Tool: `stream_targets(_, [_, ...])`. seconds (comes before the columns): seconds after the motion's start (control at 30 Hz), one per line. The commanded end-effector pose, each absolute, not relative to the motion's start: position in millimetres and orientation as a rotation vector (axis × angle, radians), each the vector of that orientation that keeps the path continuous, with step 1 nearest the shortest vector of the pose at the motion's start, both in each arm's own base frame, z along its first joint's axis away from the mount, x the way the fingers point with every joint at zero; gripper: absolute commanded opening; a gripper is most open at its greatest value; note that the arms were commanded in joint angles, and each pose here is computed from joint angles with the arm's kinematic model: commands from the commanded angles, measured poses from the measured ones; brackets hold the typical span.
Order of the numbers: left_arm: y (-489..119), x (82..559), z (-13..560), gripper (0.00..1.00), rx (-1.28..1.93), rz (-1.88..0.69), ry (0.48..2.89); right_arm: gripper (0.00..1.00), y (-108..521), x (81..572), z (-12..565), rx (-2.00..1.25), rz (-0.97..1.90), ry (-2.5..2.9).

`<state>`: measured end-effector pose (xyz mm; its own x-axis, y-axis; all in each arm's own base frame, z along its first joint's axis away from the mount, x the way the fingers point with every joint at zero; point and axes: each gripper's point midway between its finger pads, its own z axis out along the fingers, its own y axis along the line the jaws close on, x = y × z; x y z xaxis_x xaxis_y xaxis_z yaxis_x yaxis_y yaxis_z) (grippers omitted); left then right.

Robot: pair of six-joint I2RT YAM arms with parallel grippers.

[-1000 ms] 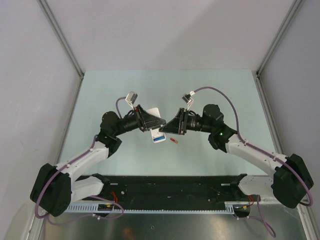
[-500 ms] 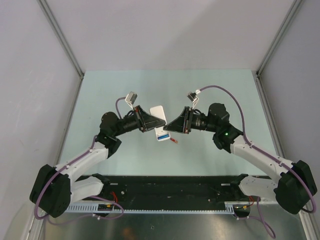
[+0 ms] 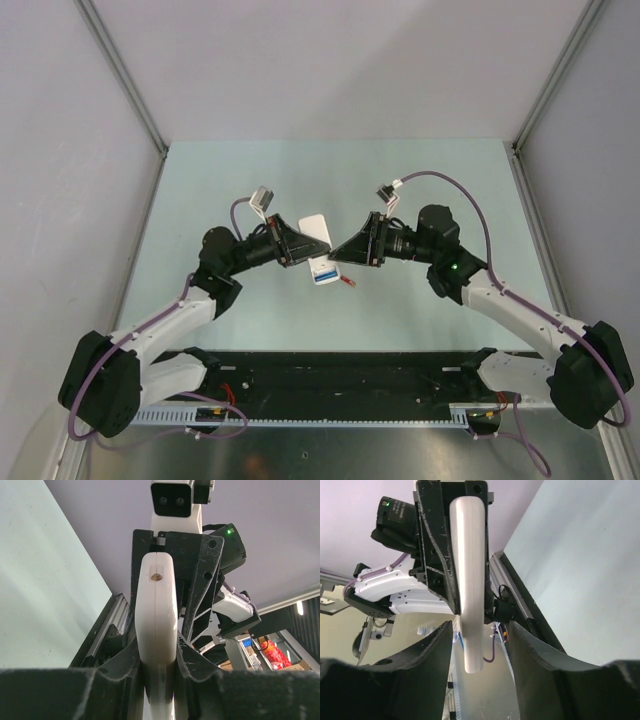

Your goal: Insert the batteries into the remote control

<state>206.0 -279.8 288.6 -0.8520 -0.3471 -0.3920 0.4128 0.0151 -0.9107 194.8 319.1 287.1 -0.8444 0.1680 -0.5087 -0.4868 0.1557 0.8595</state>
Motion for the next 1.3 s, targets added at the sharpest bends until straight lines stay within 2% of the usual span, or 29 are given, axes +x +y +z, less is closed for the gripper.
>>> stream_targets(0.0, [-276.9,208.1,300.0,0.0,0.07,-1.886,1.714,0.56,310.3,194.1,291.1,-0.308,1.696,1.936])
stream_targets(0.17, [-277.4,214.8,298.0,0.0,0.029,-1.878,1.718,0.7,309.7,186.2,282.4,-0.32,1.668,1.981])
stream_targets(0.4, [-277.2,231.0,296.9,0.0,-0.094,-1.868,1.719,0.74,320.4,177.4,283.7,-0.32,1.651,1.974])
stream_targets(0.47, [-277.3,234.6,294.7,0.0,-0.124,-1.863,1.723,0.73,324.9,178.5,282.3,-0.308,1.635,1.97])
stream_targets(0.57, [-275.1,236.5,293.1,0.0,-0.162,-1.857,1.717,0.67,330.4,180.9,279.1,-0.29,1.617,1.972])
stream_targets(0.7, [-274.2,234.9,297.1,0.0,-0.157,-1.859,1.702,0.52,333.5,186.7,278.0,-0.255,1.612,1.971])
stream_targets(0.8, [-274.6,234.1,299.0,0.0,-0.149,-1.863,1.701,0.48,334.8,191.3,277.8,-0.234,1.612,1.966])
stream_targets(1.1, [-273.7,231.3,298.6,0.0,-0.135,-1.861,1.698,0.54,342.8,195.6,279.1,-0.204,1.658,1.957])
stream_targets(1.27, [-273.1,231.8,296.0,0.0,-0.141,-1.856,1.702,0.53,343.5,196.9,280.7,-0.196,1.666,1.951])
